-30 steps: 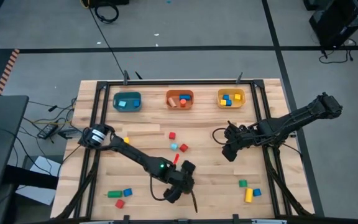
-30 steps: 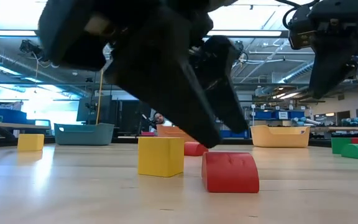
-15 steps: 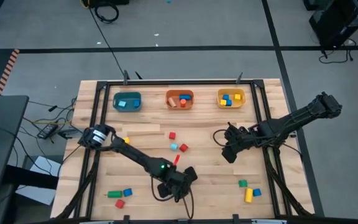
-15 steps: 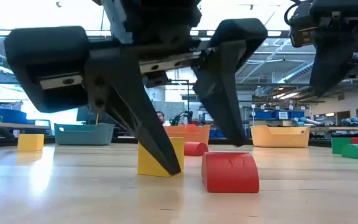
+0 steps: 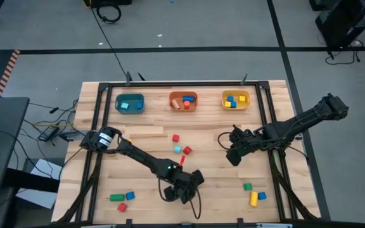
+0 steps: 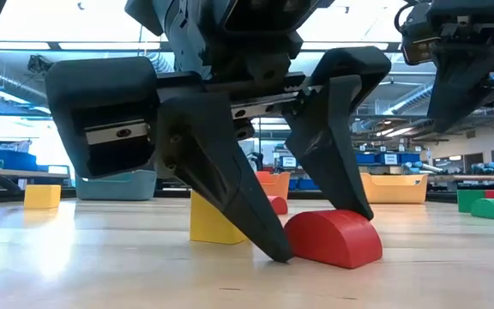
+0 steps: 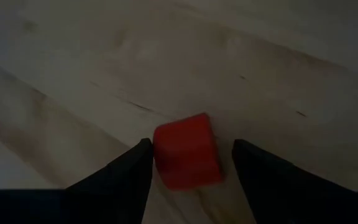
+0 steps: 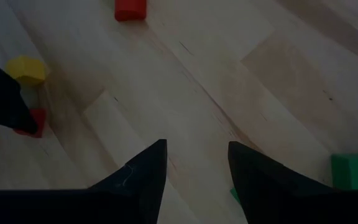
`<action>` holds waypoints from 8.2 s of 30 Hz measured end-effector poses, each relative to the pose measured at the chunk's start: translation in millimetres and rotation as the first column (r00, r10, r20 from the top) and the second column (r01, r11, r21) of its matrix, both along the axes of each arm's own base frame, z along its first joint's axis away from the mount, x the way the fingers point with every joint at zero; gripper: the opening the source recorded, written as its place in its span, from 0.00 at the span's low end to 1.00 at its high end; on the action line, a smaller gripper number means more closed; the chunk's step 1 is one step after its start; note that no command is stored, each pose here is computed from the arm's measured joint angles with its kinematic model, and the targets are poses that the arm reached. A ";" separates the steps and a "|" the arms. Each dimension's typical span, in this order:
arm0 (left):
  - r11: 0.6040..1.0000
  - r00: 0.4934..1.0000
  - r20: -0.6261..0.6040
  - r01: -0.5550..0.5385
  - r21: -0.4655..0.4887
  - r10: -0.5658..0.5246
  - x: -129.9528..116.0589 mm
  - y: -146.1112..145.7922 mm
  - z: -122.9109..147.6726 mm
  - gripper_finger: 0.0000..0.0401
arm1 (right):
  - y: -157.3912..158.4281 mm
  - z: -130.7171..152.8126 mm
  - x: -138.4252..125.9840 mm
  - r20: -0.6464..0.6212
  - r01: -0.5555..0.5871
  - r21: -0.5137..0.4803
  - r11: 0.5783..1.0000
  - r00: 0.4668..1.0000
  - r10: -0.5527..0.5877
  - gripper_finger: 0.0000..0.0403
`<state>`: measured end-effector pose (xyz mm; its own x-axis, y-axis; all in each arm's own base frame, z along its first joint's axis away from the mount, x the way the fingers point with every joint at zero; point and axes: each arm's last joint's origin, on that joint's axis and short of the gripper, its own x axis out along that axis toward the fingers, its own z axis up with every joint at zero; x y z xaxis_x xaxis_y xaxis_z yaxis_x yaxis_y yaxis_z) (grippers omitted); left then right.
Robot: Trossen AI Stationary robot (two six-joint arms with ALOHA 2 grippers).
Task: Sort blocks by size
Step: Put the red half-circle block into the blue bin, then put the green cube block into the yellow bin, then put the red cube block into the yellow bin
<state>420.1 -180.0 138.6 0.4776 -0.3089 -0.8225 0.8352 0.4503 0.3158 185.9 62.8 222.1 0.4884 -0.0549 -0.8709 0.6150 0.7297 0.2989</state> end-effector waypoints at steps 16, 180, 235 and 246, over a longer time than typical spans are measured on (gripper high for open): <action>0.969 0.977 -0.094 -0.203 -0.138 0.191 7.8 11.4 -1.0 0.33 | -0.1 0.0 0.0 0.001 0.001 -0.003 1.000 1.000 -0.001 0.46; 0.001 -0.059 0.050 -0.639 -0.770 0.997 -182.1 261.8 194.3 0.47 | -129.3 38.9 10.9 -0.123 0.233 -0.224 0.946 0.957 -0.264 0.36; 0.173 0.258 -0.059 -0.784 -0.596 0.964 -177.8 195.6 170.7 0.47 | -116.6 46.9 80.1 0.192 -0.140 -0.427 0.893 0.951 0.241 0.69; 0.214 0.315 -0.072 -0.780 -0.589 0.947 -221.6 181.7 161.1 0.46 | -69.5 0.9 167.2 0.152 -0.230 -0.384 0.894 0.939 0.307 0.78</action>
